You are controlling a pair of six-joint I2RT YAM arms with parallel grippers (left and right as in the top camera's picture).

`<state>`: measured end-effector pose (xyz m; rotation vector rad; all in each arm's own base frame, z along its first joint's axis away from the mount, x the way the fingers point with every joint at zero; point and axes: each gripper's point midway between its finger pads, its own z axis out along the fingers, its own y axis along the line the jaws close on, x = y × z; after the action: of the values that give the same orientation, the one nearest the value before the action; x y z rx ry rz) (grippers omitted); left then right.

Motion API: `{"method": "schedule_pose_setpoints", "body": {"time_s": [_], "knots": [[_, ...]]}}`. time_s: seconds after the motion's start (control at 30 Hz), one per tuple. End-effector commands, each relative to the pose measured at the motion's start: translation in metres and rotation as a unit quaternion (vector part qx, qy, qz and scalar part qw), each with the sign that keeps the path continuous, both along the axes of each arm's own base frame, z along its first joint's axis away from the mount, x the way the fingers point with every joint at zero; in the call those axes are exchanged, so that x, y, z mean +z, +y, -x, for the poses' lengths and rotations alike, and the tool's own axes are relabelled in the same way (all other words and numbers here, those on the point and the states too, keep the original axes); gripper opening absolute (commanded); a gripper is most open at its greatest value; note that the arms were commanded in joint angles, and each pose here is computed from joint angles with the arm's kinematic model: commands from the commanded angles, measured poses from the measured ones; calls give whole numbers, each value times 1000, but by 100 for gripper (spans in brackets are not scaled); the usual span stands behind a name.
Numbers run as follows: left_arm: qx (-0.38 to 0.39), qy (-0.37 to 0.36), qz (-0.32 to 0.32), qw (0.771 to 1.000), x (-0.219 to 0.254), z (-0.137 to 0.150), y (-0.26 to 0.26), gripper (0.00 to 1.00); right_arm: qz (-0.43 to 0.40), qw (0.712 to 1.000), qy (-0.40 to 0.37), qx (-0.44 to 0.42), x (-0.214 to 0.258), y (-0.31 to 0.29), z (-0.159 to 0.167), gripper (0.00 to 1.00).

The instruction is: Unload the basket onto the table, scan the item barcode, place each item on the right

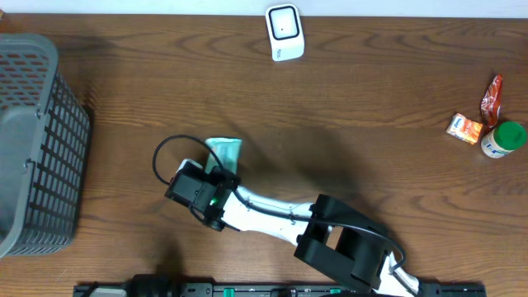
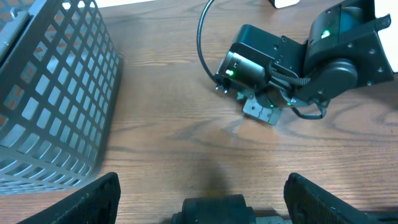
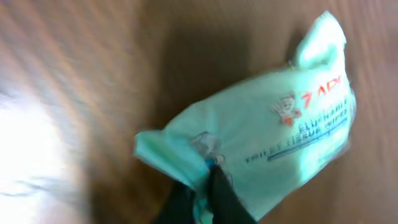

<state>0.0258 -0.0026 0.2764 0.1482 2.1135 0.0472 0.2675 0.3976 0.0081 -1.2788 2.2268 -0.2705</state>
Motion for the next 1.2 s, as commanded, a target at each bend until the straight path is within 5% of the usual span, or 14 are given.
{"method": "schedule_pose_setpoints", "body": {"time_s": [0.0,0.23,0.4,0.57,0.7,0.83,0.9,0.93,0.97,1.17], "knots": [[-1,-2,-6,1000,0,1,1,84,37,999,0,-39,-6,-27,-4,1],[-1,-2,-6,1000,0,1,1,84,-116,990,72,-39,120,-16,3,1],[-1,-1,-6,1000,0,1,1,84,-243,947,207,-44,185,-58,6,1],[-1,-2,-6,1000,0,1,1,84,-338,870,346,-94,195,-115,-13,1],[-1,-2,-6,1000,0,1,1,84,-337,850,366,-174,160,-163,-35,2],[-1,-1,-6,1000,0,1,1,84,-274,882,338,-181,139,-171,-31,22],[-1,-1,-6,1000,0,1,1,84,-208,917,283,-188,128,-175,-34,59],[-1,-1,-6,1000,0,1,1,84,-175,931,251,-197,123,-179,-36,88],[-1,-1,-6,1000,0,1,1,84,-147,941,225,-205,119,-180,-36,99],[-1,-2,-6,1000,0,1,1,84,-81,970,156,-166,90,-140,2,99]]}}
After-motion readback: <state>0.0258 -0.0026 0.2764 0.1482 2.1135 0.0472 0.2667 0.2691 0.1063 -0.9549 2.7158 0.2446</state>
